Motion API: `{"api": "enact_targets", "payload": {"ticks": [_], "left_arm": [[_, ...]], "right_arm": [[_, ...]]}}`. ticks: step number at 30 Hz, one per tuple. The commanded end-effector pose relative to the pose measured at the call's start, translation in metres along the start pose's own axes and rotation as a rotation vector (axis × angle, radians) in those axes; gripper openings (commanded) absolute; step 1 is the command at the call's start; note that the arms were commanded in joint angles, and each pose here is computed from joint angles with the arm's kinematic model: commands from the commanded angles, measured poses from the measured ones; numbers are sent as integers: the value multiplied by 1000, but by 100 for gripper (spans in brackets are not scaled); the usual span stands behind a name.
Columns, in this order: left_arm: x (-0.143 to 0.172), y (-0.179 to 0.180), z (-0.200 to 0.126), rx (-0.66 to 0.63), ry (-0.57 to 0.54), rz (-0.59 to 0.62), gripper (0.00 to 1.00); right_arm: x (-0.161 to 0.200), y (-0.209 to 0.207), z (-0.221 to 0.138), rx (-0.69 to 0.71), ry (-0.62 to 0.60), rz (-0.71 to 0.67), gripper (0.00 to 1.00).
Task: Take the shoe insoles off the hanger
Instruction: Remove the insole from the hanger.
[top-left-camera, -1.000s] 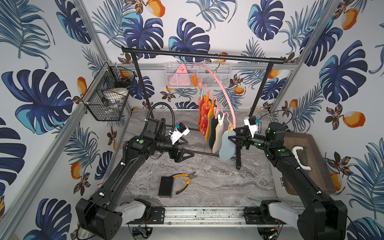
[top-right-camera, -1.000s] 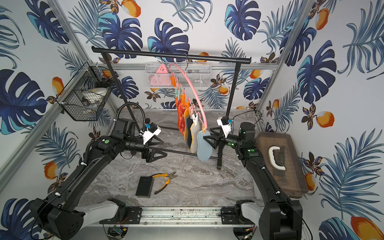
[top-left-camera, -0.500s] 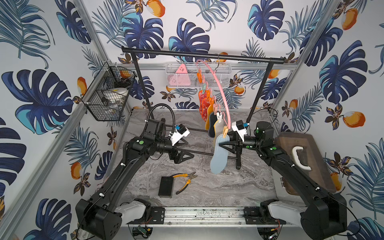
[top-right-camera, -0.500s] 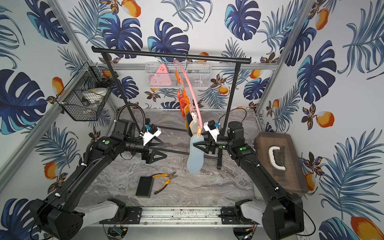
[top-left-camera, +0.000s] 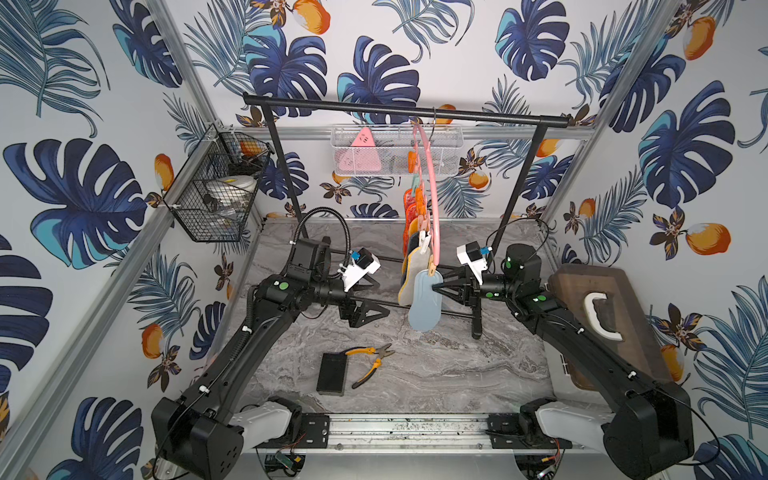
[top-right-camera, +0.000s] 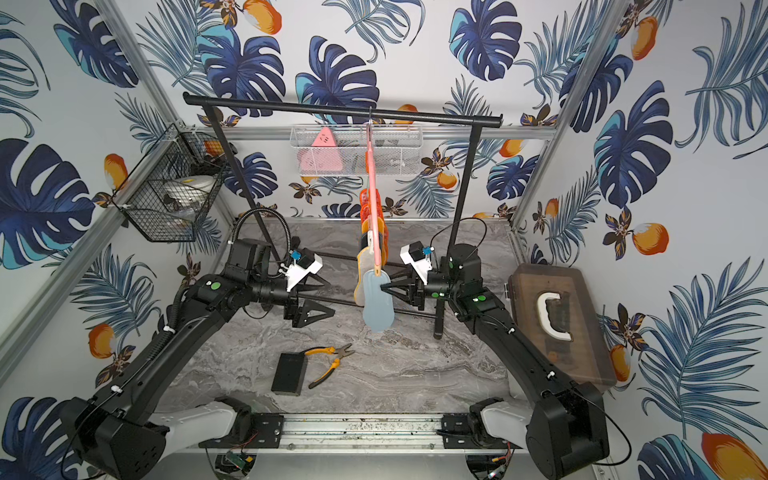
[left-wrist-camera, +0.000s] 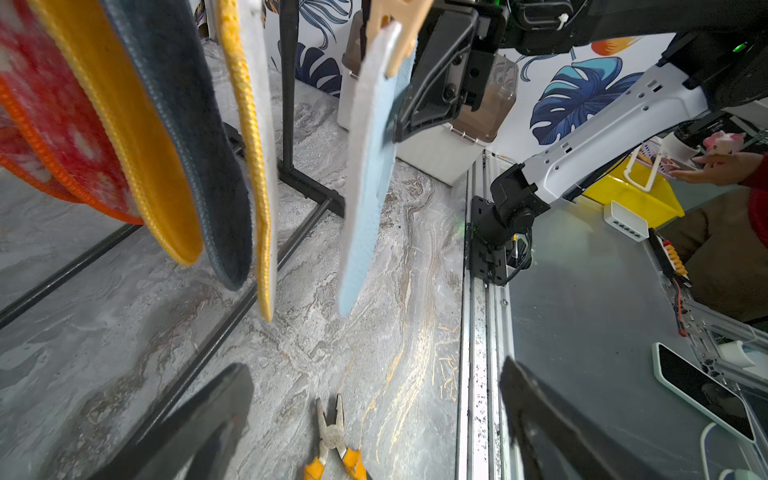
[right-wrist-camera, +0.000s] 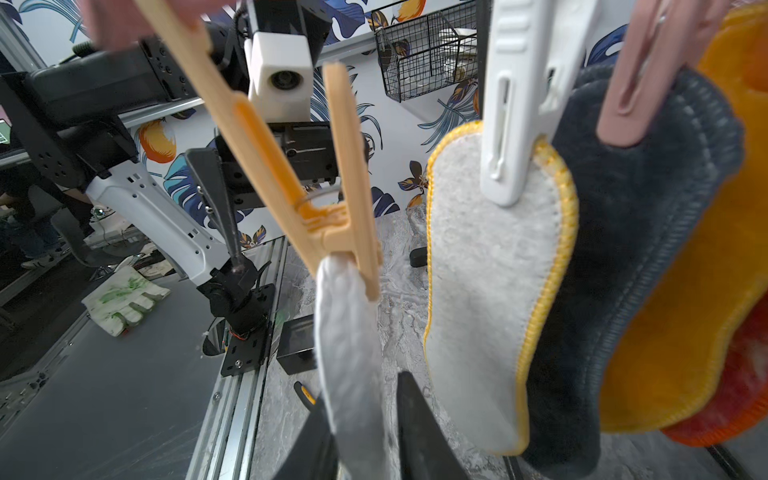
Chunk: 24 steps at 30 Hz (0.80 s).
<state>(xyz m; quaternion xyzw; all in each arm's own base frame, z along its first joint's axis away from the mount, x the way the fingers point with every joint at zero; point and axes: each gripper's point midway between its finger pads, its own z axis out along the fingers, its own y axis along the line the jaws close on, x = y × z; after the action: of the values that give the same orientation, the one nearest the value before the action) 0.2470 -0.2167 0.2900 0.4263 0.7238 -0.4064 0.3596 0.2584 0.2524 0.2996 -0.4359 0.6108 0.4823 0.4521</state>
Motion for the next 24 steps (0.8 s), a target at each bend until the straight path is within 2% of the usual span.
{"api": "enact_targets", "payload": {"ticks": [1, 5, 11, 20, 22, 24], "left_arm": [[-20, -3, 2, 43, -64, 35, 99], [-24, -9, 9, 93, -86, 50, 99], [-28, -8, 18, 99, -98, 53, 99], [-27, 4, 34, 97, -108, 100, 98], [-27, 7, 36, 100, -113, 95, 94], [-28, 5, 38, 127, -119, 86, 84]], "right_arm": [[-14, 6, 2, -11, -36, -34, 23], [-20, 11, 3, -15, -60, -38, 20], [-20, 14, 8, -21, -60, -24, 14], [-14, 12, 16, -19, -52, -6, 15], [-14, 12, 17, -21, -54, -1, 15], [-15, 12, 19, -23, -57, 2, 16]]}}
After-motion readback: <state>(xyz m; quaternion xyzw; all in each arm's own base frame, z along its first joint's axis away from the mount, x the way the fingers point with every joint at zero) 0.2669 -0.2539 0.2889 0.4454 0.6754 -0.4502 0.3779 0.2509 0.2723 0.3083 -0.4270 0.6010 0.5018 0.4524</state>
